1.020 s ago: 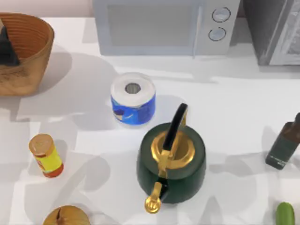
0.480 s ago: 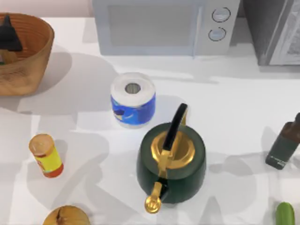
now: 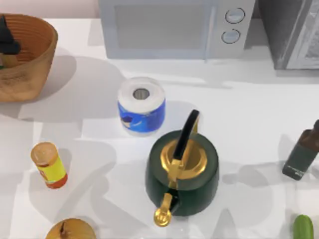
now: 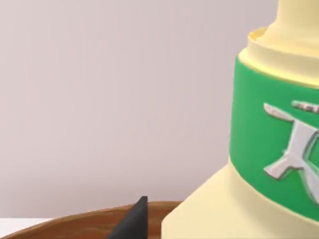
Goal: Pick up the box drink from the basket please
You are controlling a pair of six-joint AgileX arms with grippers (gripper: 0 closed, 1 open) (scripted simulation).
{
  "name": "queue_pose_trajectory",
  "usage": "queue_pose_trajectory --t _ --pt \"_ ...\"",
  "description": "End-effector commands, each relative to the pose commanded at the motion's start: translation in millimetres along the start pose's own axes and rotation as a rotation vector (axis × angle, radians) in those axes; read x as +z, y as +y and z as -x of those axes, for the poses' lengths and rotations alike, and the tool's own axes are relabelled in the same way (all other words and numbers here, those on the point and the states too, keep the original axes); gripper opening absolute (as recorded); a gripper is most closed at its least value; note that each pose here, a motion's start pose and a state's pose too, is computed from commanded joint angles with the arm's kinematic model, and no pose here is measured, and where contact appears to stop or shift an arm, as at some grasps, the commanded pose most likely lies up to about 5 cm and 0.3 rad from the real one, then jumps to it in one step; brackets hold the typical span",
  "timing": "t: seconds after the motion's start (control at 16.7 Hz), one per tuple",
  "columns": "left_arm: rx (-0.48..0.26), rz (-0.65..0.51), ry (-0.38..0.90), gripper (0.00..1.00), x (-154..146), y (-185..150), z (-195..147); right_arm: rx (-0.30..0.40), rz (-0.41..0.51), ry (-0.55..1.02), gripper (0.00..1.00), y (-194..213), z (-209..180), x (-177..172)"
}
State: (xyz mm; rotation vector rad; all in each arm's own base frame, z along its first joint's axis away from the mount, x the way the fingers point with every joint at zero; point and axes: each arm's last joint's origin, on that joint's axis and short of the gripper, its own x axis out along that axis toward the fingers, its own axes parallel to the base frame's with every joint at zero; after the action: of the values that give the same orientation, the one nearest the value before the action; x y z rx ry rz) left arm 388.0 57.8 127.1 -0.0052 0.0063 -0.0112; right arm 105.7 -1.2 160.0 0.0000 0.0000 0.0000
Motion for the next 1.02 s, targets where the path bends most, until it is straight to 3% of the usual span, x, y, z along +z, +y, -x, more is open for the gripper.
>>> queue_pose_trajectory --t 0.48,1.02 --pt "0.0 0.0 0.0 0.02 0.0 0.0 0.0 0.0 0.0 0.0 1.0 0.0 0.0 0.0" --pt "0.005 -0.006 -0.022 0.0 8.4 2.2 1.3 0.0 0.0 0.0 1.0 0.0 0.0 0.0"
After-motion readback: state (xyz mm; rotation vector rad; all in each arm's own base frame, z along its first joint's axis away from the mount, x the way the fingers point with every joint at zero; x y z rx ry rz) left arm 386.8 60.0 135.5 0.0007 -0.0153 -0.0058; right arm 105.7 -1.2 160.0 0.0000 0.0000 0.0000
